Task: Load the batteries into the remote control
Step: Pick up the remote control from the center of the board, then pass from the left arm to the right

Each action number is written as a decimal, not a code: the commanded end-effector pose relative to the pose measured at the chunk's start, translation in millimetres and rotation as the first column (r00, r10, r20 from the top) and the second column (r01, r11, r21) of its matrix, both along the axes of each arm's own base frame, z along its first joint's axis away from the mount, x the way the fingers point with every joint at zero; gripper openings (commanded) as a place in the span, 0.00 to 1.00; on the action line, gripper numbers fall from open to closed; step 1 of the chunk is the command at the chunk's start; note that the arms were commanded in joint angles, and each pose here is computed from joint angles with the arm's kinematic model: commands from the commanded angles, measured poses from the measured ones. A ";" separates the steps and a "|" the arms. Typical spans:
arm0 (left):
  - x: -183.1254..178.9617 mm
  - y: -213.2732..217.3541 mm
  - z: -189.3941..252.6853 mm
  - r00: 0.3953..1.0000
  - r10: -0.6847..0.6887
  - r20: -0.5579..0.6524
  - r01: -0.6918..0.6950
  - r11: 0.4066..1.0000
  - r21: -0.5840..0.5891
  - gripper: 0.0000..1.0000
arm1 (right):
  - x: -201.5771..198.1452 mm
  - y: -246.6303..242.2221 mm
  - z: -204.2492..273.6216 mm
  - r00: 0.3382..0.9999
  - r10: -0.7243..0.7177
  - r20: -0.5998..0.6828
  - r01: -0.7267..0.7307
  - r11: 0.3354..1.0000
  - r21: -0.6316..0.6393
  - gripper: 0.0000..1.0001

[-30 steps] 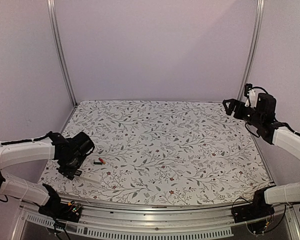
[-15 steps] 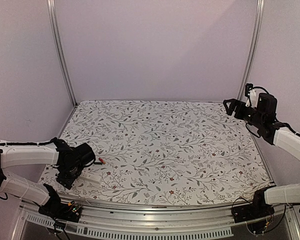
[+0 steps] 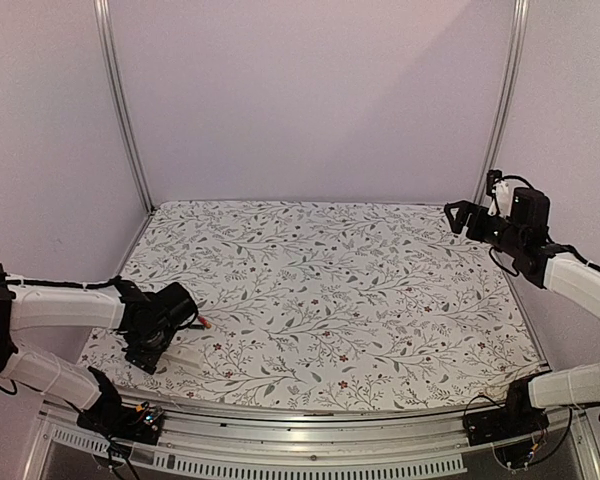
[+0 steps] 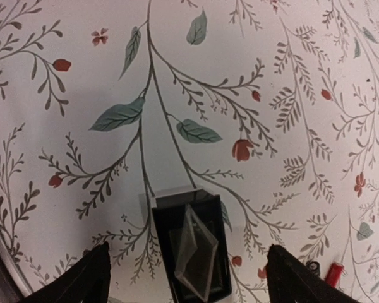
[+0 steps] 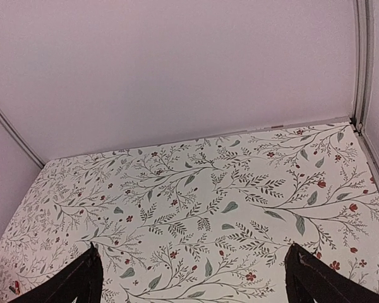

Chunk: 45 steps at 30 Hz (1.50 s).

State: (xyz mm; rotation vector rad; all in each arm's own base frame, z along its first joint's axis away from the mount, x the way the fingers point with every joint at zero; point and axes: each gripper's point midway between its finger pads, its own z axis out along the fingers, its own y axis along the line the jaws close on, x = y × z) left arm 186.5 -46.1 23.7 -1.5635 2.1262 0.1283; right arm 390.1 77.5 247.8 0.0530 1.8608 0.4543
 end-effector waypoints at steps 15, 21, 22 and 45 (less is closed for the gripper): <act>1.9 6.2 -24.9 0.997 0.068 -0.026 -0.070 0.994 -0.080 0.46 | 4.1 1.1 6.1 1.000 -0.002 0.014 0.002 1.000 -0.012 0.99; 0.3 8.1 -23.6 0.997 0.067 -0.024 -0.069 0.994 -0.079 0.15 | 4.6 2.4 5.9 1.000 0.002 0.010 -0.002 1.000 0.000 0.99; 0.4 8.5 -22.4 0.998 0.063 -0.023 -0.065 0.995 -0.077 0.09 | 4.5 2.4 6.3 1.000 0.003 0.011 -0.003 1.000 0.001 0.99; 110.4 -180.4 355.8 -0.163 -0.750 0.642 0.492 0.502 0.711 0.00 | -103.0 190.3 95.4 0.551 0.795 0.254 -0.776 0.600 -0.196 0.98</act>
